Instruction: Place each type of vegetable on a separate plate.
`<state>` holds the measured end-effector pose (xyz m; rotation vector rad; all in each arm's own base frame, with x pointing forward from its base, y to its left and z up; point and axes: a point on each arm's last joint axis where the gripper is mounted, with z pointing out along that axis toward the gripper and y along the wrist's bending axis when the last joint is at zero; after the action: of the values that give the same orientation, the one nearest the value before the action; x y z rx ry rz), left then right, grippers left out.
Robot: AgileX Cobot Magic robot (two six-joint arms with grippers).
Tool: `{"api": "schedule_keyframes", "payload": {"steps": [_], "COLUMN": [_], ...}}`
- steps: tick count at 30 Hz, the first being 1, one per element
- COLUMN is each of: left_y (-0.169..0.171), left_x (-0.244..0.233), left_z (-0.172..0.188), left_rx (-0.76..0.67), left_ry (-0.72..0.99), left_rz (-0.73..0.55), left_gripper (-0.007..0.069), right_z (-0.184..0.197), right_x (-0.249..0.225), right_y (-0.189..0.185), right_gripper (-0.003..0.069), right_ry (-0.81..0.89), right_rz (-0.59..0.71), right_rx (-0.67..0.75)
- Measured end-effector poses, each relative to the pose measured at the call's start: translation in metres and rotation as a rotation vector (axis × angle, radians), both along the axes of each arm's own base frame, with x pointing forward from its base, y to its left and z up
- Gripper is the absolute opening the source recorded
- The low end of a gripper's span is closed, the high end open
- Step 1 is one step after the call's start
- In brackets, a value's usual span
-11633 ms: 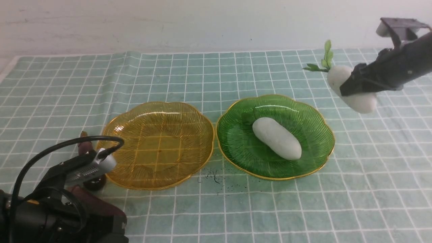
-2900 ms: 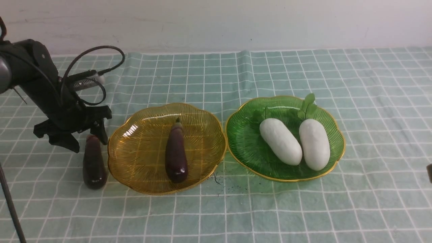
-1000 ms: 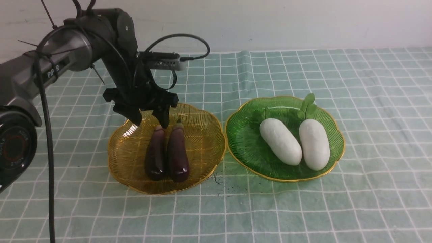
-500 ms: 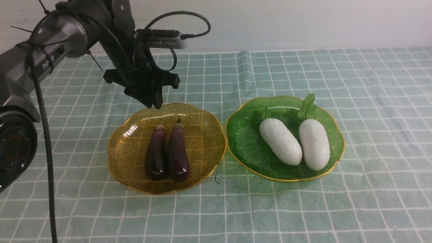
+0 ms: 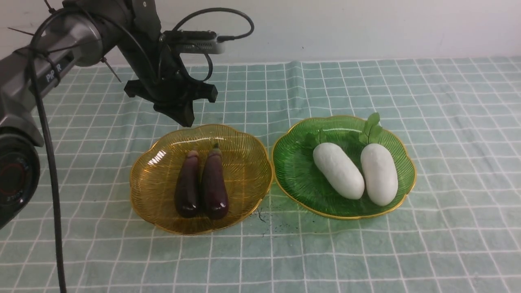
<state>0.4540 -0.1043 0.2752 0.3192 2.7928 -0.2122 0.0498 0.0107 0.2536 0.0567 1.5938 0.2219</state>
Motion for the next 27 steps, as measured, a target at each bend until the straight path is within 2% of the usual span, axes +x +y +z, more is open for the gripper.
{"api": "schedule_keyframes", "payload": {"steps": [2, 7, 12, 16, 20, 23, 27], "left_y": [0.0, 0.005, 0.01, 0.012, 0.014, 0.015, 0.018], "left_x": [-0.002, -0.032, -0.063, -0.081, -0.101, -0.117, -0.142], "left_z": [0.007, 0.076, 0.126, 0.149, 0.173, 0.189, 0.211], "left_rx": [-0.005, -0.037, -0.069, -0.097, -0.14, -0.169, -0.202], "left_ry": [-0.015, -0.164, -0.268, -0.317, -0.371, -0.409, -0.464], "left_rz": [-0.004, -0.029, -0.032, -0.038, -0.046, -0.052, -0.061], "left_gripper": [-0.0008, -0.0008, -0.0008, -0.0008, -0.0008, -0.0008, -0.0008], "right_z": [-0.002, -0.01, -0.028, -0.052, -0.076, -0.075, -0.074], "right_x": [0.0, -0.001, -0.002, 0.001, 0.003, 0.003, 0.004], "right_y": [0.001, 0.003, 0.003, 0.0, -0.005, -0.008, -0.008], "right_gripper": [0.0055, 0.0055, 0.0055, 0.0055, 0.0055, 0.0055, 0.0055], "right_ry": [0.017, 0.085, 0.106, 0.163, 0.237, 0.217, 0.185], "right_rz": [0.008, 0.041, 0.035, 0.018, -0.011, -0.03, -0.036], "right_rx": [-0.002, -0.008, -0.039, -0.114, -0.271, -0.343, -0.369]}}
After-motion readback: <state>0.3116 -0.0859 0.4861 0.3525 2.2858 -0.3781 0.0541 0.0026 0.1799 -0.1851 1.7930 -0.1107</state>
